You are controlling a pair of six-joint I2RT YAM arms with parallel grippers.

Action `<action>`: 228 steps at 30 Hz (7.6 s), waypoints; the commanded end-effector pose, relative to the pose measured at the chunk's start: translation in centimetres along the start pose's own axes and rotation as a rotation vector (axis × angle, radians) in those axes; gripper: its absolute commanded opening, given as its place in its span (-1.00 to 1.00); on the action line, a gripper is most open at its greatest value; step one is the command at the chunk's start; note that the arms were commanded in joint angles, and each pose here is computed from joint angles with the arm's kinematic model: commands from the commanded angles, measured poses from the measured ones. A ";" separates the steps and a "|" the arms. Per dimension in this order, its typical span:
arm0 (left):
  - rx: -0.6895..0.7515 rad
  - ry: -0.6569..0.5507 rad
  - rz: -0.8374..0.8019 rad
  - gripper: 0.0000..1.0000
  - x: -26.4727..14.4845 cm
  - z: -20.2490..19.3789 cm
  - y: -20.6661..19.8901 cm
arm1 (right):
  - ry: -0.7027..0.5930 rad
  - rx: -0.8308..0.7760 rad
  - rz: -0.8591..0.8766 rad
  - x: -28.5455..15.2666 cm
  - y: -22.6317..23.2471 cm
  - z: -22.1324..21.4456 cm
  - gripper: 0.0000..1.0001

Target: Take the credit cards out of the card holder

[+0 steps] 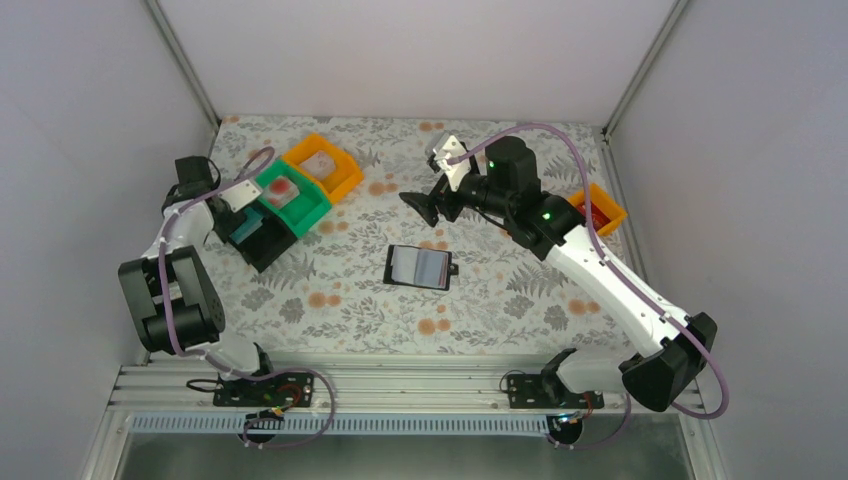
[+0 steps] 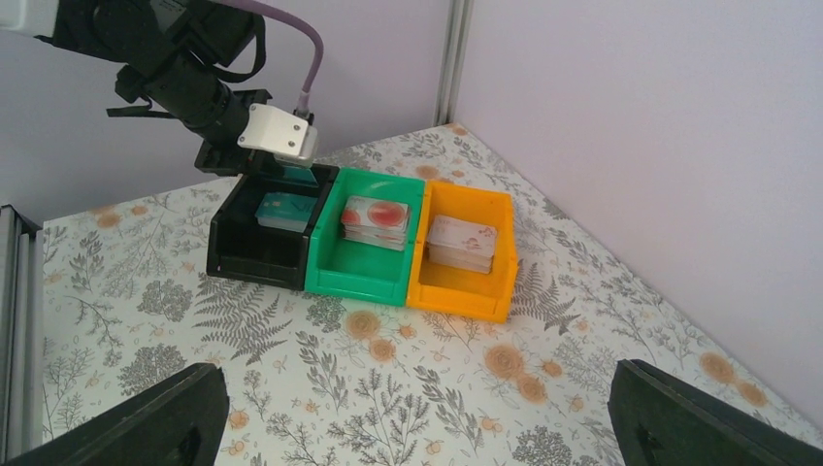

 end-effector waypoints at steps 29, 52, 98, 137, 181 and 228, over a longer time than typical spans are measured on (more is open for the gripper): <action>0.159 0.061 0.080 -0.57 5.0 -1.1 -2.4 | -0.002 -0.039 0.101 -0.8 1.0 0.2 0.99; -0.004 -0.136 0.023 0.40 2.0 1.7 0.6 | 0.013 -0.042 0.129 -0.9 1.3 0.3 0.99; -0.522 -0.544 -0.846 0.66 -4.3 18.8 -18.2 | 0.572 0.878 -0.542 8.0 -4.3 -23.7 0.56; -0.627 -0.337 -1.199 -0.72 0.9 20.4 -23.9 | 0.585 0.869 -0.235 11.6 -0.6 -21.1 -0.42; -0.595 -0.330 -1.106 -0.95 0.7 20.9 -22.6 | 0.581 0.848 -0.100 12.2 0.3 -20.7 -0.09; -0.573 -0.333 -1.096 -0.95 0.3 21.1 -22.8 | 0.674 0.765 -0.712 7.8 -3.1 -23.1 0.27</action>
Point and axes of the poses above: each gripper's point midway between its finger pads, its own x axis out along the fingers, its own y axis along the line the jaws close on, z = x × y, the point moved 8 cm from there along -x, back along the fingers, and after that the axes turned 14 degrees about x, right-handed, at the moved point
